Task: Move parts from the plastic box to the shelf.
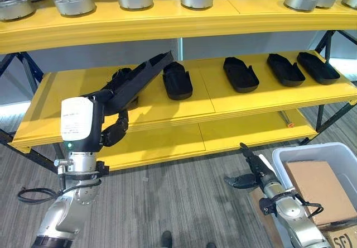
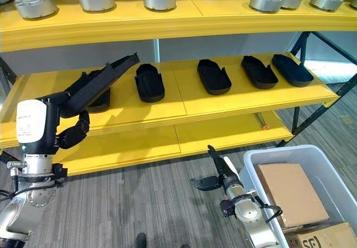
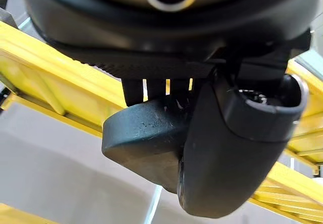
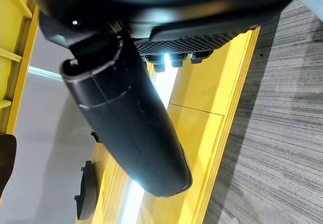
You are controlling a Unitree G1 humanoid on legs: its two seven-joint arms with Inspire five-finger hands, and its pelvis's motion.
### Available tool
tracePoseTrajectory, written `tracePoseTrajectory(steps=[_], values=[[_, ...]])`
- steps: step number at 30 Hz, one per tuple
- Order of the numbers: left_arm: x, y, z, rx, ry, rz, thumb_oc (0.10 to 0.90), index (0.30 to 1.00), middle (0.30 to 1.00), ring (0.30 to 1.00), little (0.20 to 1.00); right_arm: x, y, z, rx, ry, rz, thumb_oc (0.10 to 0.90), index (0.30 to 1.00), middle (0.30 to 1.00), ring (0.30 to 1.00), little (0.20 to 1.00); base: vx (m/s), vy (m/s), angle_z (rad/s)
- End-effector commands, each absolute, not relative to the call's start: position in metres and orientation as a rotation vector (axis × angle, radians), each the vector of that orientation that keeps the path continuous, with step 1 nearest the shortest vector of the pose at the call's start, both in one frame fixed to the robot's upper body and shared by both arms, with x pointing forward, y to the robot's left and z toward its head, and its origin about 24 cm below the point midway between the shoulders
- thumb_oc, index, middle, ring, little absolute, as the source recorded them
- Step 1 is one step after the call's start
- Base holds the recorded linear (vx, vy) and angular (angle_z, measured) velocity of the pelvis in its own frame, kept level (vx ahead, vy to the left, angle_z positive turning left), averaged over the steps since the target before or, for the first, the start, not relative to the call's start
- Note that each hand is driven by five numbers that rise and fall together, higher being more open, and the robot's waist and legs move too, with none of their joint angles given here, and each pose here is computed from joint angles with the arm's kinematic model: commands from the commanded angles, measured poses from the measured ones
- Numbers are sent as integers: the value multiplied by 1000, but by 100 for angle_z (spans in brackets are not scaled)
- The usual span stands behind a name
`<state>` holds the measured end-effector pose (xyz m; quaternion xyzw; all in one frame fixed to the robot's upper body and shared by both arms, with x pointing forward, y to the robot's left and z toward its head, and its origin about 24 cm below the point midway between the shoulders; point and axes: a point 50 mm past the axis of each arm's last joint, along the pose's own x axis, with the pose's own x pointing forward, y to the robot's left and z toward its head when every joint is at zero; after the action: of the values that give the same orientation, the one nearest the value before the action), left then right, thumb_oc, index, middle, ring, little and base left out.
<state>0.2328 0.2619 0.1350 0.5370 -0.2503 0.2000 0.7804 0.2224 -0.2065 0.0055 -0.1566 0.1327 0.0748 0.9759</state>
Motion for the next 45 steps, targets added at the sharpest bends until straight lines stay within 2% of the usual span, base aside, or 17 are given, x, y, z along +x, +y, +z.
tracePoseTrajectory(steps=[1,10,23,31,39,45], values=[[235,270,201,1112,-867,698,400,300,300,300,300,244,-199,55,-326,-6,179,900,1000,1000,1000,1000,0,-93,24],[237,274,207,1106,-874,718,400,300,300,300,300,242,-208,53,-364,-4,176,900,1000,1000,1000,1000,-28,76,38],[245,279,210,1122,-822,737,400,300,300,300,300,239,-230,61,-437,-24,182,900,1000,1000,1000,1000,38,281,6],[251,270,208,1135,-843,705,400,300,300,300,300,238,-225,55,-397,-8,122,900,1000,1000,1000,1000,127,246,12],[247,290,216,1188,-811,779,400,300,300,300,300,244,-204,55,-363,-21,124,900,1000,1000,1000,1000,107,83,-4],[254,287,217,1199,-804,733,400,300,300,300,300,243,-207,55,-354,-25,85,900,1000,1000,1000,1000,85,141,-9]])
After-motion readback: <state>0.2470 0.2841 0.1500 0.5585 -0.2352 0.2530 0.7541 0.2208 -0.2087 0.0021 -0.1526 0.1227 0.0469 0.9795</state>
